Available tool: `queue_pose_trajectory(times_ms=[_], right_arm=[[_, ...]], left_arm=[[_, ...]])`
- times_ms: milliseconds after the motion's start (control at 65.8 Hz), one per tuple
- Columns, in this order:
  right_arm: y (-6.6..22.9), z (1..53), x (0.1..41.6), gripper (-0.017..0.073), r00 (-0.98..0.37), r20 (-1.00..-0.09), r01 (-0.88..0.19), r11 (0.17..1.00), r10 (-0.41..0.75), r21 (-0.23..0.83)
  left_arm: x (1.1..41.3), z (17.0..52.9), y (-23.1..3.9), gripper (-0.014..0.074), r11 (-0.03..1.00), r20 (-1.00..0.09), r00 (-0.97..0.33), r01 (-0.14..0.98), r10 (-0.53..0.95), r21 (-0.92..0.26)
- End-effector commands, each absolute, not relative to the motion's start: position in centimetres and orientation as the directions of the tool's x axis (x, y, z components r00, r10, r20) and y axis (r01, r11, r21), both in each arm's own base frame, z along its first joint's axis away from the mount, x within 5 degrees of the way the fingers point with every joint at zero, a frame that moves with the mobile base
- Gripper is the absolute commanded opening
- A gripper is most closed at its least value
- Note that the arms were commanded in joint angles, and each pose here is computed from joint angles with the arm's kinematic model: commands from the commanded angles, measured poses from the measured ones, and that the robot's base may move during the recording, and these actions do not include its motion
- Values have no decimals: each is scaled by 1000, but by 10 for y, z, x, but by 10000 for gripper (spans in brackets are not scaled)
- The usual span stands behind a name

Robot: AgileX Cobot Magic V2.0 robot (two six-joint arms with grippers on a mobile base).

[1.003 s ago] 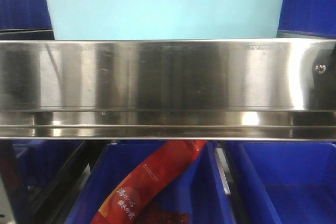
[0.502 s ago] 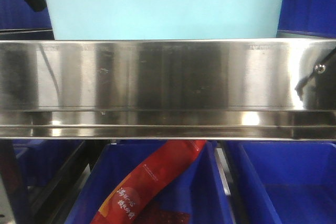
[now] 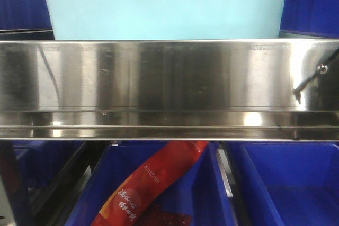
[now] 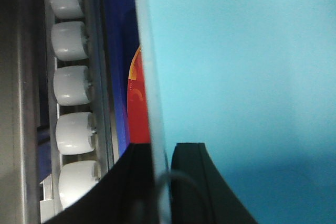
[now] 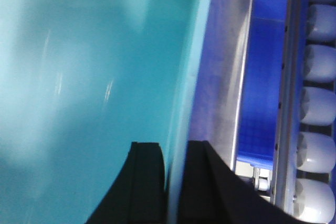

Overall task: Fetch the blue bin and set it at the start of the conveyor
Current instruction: 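Grip the light-blue bin's side walls with both grippers, then lift the light-blue bin off the shelf with both grippers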

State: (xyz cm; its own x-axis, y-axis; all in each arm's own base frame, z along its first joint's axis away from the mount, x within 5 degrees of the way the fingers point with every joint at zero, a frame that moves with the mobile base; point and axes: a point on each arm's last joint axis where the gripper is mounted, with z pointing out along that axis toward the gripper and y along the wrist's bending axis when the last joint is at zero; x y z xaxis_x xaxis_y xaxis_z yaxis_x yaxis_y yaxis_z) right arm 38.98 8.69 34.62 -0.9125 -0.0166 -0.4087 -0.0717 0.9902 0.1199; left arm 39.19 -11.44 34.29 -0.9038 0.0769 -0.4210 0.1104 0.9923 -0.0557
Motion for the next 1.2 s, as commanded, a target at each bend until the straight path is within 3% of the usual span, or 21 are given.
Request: queue_pose_trajectory(times_ms=[0,243,532,866,1185], right_arm=[[89,353,389,-151,-899,-437,-91,988,-27,126],[87,383,369,-151,-860,-506,-110,992,-65,58],[93,412,315,-151,-823,-558,-163,985,-103,59],[86,418,272,-151,-785,-609,-189,980,-110,68],[88,426,277,-151,-728,-680,-198,977,-93,78]], left_arm=[[391,348,-116,-111,990,-439,-896,116,73,-73],[370,382,-114,-111,987,-512,-856,133,72,-85],[328,427,-113,-111,983,-609,-787,174,99,-65],[281,414,-118,-111,973,-559,-815,221,152,-58],[268,435,-116,-111,965,-650,-752,236,108,-113]])
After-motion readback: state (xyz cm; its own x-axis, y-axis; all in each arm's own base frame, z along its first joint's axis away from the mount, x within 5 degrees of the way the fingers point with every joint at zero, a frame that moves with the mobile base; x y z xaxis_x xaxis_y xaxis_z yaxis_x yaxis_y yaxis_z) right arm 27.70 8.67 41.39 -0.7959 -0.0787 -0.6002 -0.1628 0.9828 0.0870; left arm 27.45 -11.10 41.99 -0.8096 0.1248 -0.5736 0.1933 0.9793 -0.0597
